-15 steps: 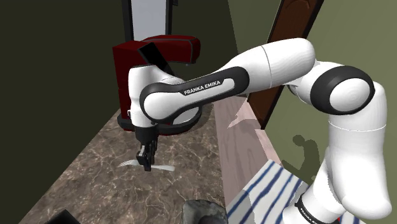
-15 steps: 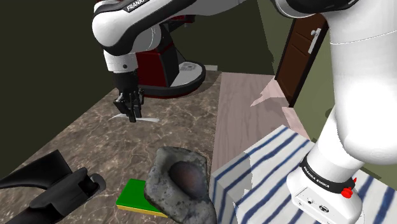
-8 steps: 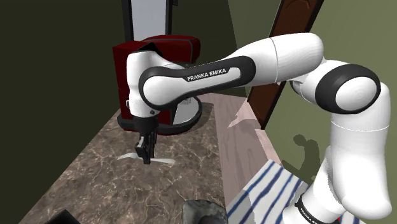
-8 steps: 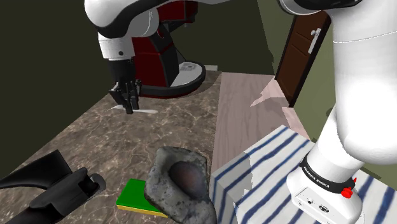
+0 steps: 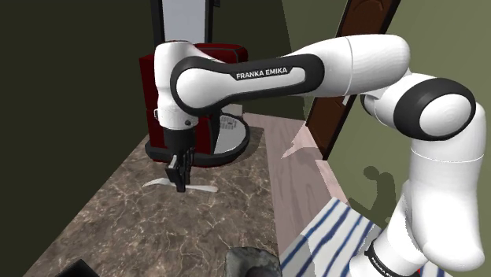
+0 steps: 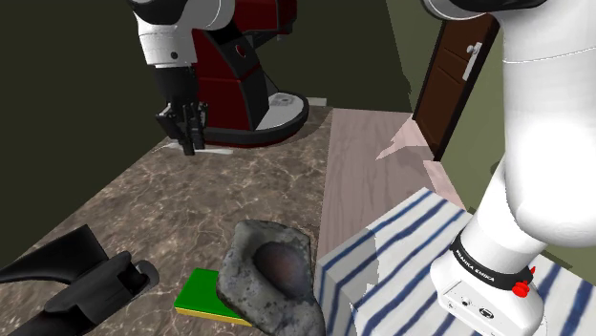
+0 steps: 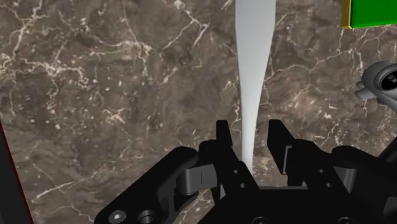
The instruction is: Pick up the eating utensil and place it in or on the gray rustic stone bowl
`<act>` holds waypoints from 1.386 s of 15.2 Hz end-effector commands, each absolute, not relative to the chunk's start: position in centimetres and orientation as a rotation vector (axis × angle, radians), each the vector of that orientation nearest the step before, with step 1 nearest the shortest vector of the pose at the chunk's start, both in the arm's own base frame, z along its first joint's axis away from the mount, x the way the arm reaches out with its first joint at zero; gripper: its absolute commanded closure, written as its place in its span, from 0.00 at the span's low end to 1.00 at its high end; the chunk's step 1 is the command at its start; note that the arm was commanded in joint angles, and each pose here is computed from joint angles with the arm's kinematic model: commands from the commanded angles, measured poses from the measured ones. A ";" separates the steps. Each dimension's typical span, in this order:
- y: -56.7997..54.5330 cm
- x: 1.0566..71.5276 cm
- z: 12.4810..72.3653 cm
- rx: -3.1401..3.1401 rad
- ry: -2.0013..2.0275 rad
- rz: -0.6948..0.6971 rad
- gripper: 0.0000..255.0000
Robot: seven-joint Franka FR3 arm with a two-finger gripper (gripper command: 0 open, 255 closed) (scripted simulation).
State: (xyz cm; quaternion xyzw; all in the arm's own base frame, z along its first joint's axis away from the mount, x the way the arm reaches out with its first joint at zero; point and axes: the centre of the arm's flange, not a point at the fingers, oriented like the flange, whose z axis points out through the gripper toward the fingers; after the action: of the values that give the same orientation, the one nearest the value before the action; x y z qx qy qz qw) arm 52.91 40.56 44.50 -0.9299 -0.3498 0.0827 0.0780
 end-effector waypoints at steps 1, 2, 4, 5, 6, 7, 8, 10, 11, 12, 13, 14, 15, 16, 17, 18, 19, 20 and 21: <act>40.5 52.8 45.6 -2.785 -1.048 0.248 1.00; 40.5 52.8 46.1 -2.785 -1.048 0.248 1.00; 40.5 52.8 47.2 -2.785 -1.048 0.248 1.00; 40.5 52.8 47.7 -2.785 -1.048 0.248 1.00; 40.5 52.8 48.0 -2.785 -1.048 0.248 1.00; 40.4 51.5 47.9 -2.785 -1.048 0.248 1.00; 40.3 50.2 47.9 -2.785 -1.048 0.248 1.00; 40.0 47.5 47.7 -2.785 -1.048 0.248 1.00; 39.8 46.2 47.7 -2.785 -1.048 0.248 1.00; 39.7 44.9 47.6 -2.785 -1.048 0.248 1.00; 39.5 43.6 47.6 -2.785 -1.048 0.248 1.00; 39.4 42.3 47.5 -2.785 -1.048 0.248 1.00; 39.3 41.0 47.5 -2.785 -1.048 0.248 1.00; 39.1 39.7 47.4 -2.785 -1.048 0.248 1.00; 39.0 38.3 47.4 -2.785 -1.048 0.248 1.00; 38.8 37.0 47.3 -2.785 -1.048 0.248 1.00; 38.7 35.7 47.2 -2.785 -1.048 0.248 1.00; 38.6 34.4 47.2 -2.785 -1.048 0.248 1.00; 38.4 33.1 47.1 -2.785 -1.048 0.248 1.00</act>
State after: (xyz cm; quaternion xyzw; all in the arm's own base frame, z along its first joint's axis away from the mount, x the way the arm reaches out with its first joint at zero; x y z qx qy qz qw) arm 34.64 38.62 47.33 -0.9297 -0.3504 0.0828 0.0780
